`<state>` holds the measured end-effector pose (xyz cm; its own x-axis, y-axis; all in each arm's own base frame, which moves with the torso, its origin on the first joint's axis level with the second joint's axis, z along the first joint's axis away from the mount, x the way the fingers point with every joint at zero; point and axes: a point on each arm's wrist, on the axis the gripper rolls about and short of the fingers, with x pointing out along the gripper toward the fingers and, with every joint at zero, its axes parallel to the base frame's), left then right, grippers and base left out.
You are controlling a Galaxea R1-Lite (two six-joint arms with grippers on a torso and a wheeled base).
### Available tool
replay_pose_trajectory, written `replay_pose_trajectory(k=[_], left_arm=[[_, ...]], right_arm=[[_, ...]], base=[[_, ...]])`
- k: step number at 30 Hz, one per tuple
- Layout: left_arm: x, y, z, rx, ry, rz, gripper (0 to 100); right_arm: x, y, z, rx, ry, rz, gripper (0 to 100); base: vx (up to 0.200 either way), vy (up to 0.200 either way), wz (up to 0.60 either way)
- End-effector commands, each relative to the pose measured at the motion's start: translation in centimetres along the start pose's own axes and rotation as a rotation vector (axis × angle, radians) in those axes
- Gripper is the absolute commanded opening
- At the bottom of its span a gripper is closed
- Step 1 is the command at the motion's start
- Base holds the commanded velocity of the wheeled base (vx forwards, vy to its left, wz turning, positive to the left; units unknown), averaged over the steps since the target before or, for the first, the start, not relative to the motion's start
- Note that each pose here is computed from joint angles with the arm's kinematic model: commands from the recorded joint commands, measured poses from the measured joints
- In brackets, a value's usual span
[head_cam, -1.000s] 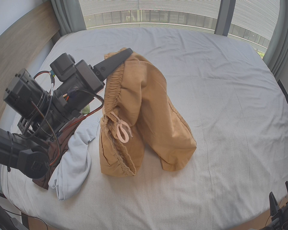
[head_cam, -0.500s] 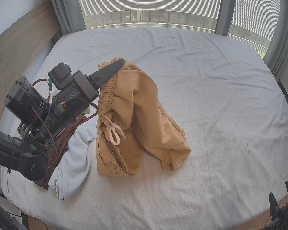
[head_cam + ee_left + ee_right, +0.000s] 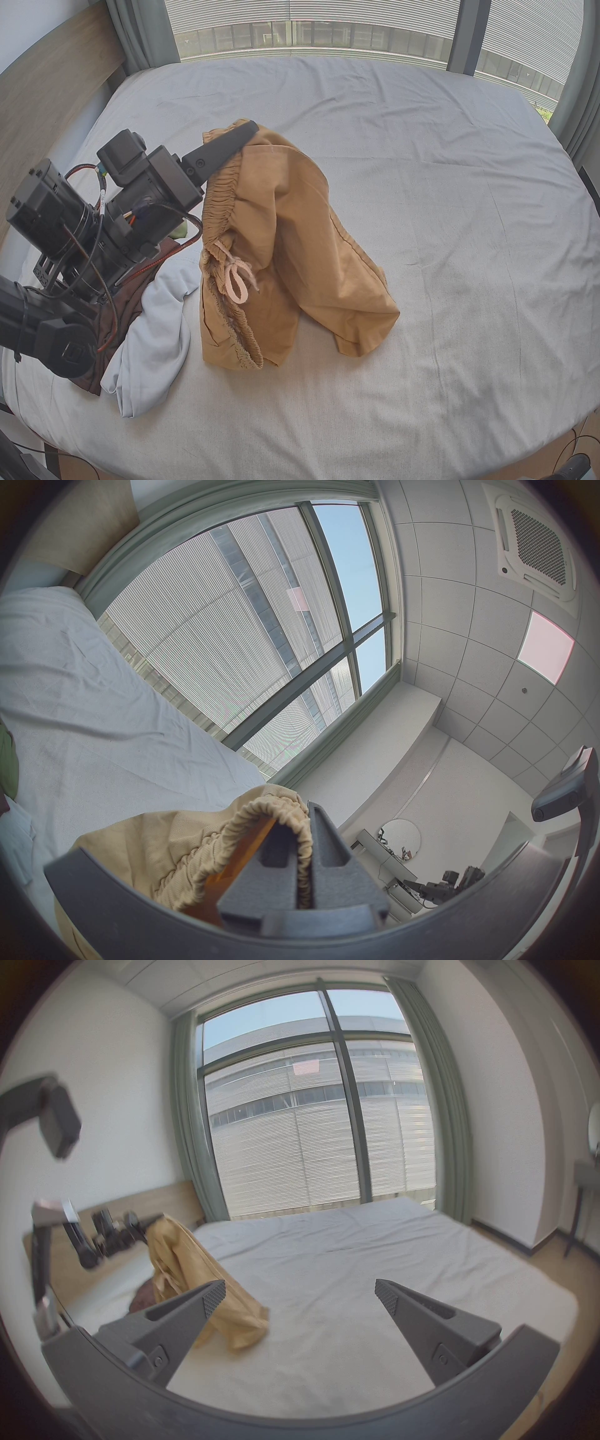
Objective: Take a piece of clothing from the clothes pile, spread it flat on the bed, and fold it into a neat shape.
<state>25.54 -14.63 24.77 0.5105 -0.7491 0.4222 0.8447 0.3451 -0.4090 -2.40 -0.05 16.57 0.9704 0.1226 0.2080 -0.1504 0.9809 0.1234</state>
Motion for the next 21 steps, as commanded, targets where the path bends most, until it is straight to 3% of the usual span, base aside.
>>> replay_pose_trajectory(k=[1, 7, 12, 21], left_arm=[[-0.2, 0.0, 0.4, 0.008, -0.012, 0.002, 0], [-0.2, 0.2, 0.2, 0.004, -0.004, 0.011, 0], [-0.6, 1.0, -0.2, 0.001, 0.009, 0.039, 0], [-0.9, 1.6, 0.0, 0.006, 0.007, 0.061, 0]], right_arm=[[8.7, 1.6, 4.5, 0.306, 0.227, 0.274, 100], [13.5, 3.0, 3.1, 0.404, 0.368, 0.377, 100], [17.5, 3.4, 0.1, 0.448, 0.445, 0.375, 100], [22.4, 3.9, -3.3, 0.461, 0.468, 0.398, 100]], base=[[0.000, 0.000, 0.00], [0.000, 0.000, 0.00], [0.000, 0.000, 0.00], [0.000, 0.000, 0.00]])
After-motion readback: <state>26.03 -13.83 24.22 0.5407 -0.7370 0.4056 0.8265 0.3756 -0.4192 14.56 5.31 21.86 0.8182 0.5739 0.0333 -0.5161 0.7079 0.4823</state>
